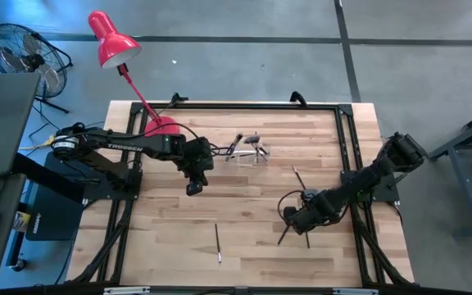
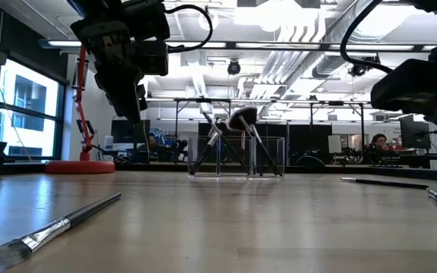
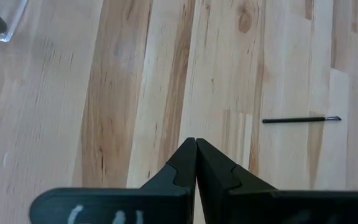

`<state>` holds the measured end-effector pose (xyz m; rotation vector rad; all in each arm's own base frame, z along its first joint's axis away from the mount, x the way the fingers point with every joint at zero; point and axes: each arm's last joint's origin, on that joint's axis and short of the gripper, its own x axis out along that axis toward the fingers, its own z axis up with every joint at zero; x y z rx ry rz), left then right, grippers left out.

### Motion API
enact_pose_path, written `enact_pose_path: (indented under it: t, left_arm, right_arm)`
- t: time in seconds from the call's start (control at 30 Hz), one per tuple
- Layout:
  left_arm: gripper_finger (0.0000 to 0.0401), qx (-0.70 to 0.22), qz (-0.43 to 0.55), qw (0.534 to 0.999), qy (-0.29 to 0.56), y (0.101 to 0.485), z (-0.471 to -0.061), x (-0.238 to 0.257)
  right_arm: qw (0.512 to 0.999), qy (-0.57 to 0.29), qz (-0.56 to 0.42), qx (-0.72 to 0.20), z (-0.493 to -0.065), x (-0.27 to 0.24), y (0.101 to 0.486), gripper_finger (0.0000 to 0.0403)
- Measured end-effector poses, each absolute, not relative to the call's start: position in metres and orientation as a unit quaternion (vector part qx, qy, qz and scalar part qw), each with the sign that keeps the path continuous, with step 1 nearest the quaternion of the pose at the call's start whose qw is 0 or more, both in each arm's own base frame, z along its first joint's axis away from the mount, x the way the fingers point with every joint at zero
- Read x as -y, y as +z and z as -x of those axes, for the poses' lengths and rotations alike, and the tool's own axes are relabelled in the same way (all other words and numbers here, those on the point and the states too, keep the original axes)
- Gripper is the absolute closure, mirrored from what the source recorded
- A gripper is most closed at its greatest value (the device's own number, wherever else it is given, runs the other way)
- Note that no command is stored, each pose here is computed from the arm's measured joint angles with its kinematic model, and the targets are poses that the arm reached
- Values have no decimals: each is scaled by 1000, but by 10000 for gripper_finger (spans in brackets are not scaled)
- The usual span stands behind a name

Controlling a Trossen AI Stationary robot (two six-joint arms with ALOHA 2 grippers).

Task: Pick & Place Makeup Supplies
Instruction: Put the makeup brush into the transparent organizer

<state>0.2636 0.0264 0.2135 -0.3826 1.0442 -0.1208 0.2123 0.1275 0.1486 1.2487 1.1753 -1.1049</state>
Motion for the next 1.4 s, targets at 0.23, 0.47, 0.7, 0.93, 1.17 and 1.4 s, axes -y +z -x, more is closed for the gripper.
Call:
enact_pose_path:
  t: [0.23,0.47,0.7,0.93,1.17,1.4]
  left_arm:
    - [396,-495,181,848,-57,213,-264,-26]
    - [396,-495,180,848,-58,213,-264,-26]
    - [396,-494,179,849,-58,214,-264,-27]
    - [396,-492,179,850,-58,214,-264,-27]
    - [396,-492,181,850,-56,214,-264,-27]
    - [396,-483,187,854,-51,215,-266,-27]
  right_arm:
    - [528,-458,-518,-494,-212,-128,149,399]
    - [527,-463,-511,-497,-211,-127,149,384]
    - [521,-466,-509,-503,-210,-126,149,334]
    - [515,-457,-527,-499,-207,-126,159,303]
    - [554,-451,-509,-480,-208,-143,197,307]
    - [563,-467,-454,-509,-196,-170,206,326]
